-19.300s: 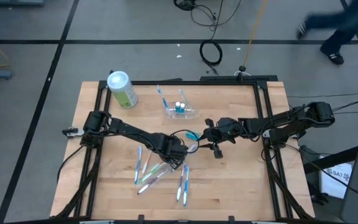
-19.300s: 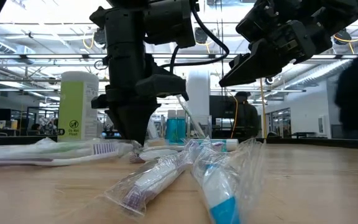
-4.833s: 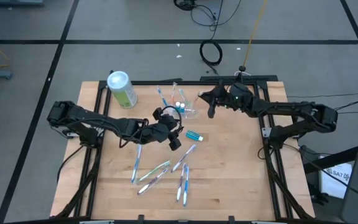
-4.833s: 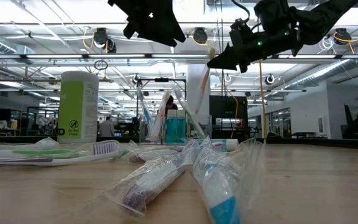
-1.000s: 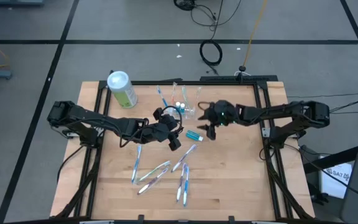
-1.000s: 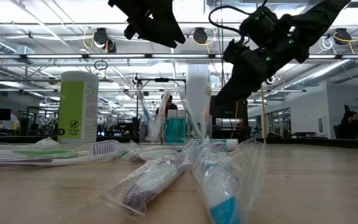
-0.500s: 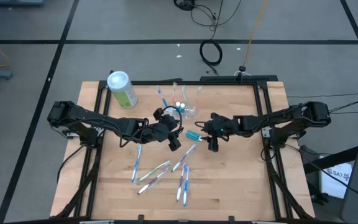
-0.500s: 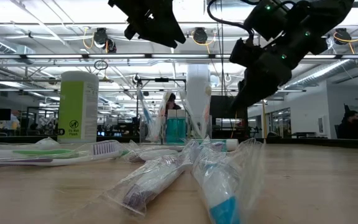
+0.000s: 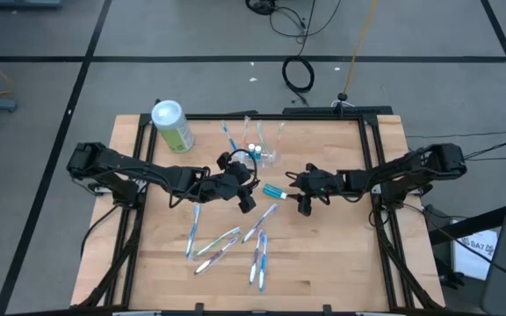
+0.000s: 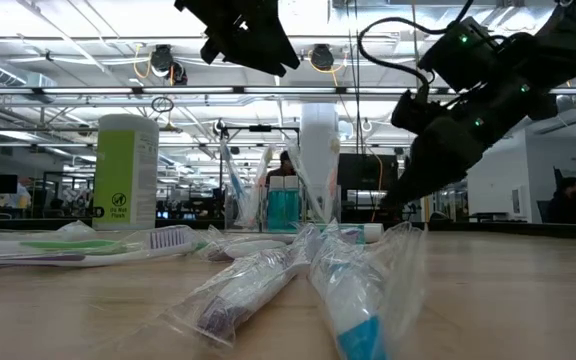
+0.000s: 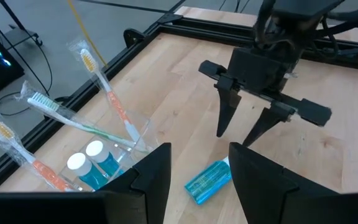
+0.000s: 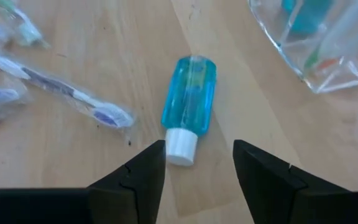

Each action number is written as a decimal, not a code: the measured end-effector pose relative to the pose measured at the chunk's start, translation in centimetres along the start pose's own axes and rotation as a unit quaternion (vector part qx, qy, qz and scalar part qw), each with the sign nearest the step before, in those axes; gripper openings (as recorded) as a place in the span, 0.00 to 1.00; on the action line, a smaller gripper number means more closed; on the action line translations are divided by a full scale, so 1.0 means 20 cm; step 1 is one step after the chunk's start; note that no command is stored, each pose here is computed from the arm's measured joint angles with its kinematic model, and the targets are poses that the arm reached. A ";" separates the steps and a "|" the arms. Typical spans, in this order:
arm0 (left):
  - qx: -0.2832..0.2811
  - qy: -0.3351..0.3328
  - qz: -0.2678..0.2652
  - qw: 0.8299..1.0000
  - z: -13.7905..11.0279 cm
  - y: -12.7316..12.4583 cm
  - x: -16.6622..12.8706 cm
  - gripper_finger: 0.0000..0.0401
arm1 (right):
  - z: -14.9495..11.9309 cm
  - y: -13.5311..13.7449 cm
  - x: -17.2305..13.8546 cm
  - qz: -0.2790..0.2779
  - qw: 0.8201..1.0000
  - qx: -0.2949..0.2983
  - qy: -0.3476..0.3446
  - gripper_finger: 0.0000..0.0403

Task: Pick & Place toothbrushing station
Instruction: Put the blue mouthwash into the transparent organizer

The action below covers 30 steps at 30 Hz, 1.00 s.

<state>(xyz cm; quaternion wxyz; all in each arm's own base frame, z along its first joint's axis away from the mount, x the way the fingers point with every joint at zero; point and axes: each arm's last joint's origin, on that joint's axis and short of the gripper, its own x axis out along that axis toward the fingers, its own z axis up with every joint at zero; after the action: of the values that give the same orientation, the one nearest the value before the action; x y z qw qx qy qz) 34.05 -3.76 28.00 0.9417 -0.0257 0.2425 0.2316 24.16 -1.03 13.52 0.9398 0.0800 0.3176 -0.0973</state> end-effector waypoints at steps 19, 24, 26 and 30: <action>-0.002 -0.001 0.002 1.000 0.00 0.00 0.00 0.42 | -0.05 0.06 0.06 -0.013 1.000 0.004 0.002 0.41; -0.003 -0.001 0.003 1.000 0.00 0.00 0.00 0.42 | -0.08 0.07 0.08 -0.015 1.000 0.001 0.013 0.41; -0.003 -0.001 0.003 1.000 0.00 0.00 0.00 0.42 | -0.06 0.08 0.09 -0.012 1.000 0.005 -0.002 0.41; -0.007 -0.001 0.002 1.000 0.00 0.00 0.00 0.42 | -0.08 0.07 0.10 -0.013 1.000 0.010 0.010 0.41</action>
<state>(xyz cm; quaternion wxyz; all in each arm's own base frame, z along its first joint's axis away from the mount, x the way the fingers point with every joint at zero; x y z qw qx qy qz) 34.05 -3.76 28.02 0.9413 -0.0311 0.2398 0.2356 25.05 0.51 11.17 0.9343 0.0861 0.3271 -0.1124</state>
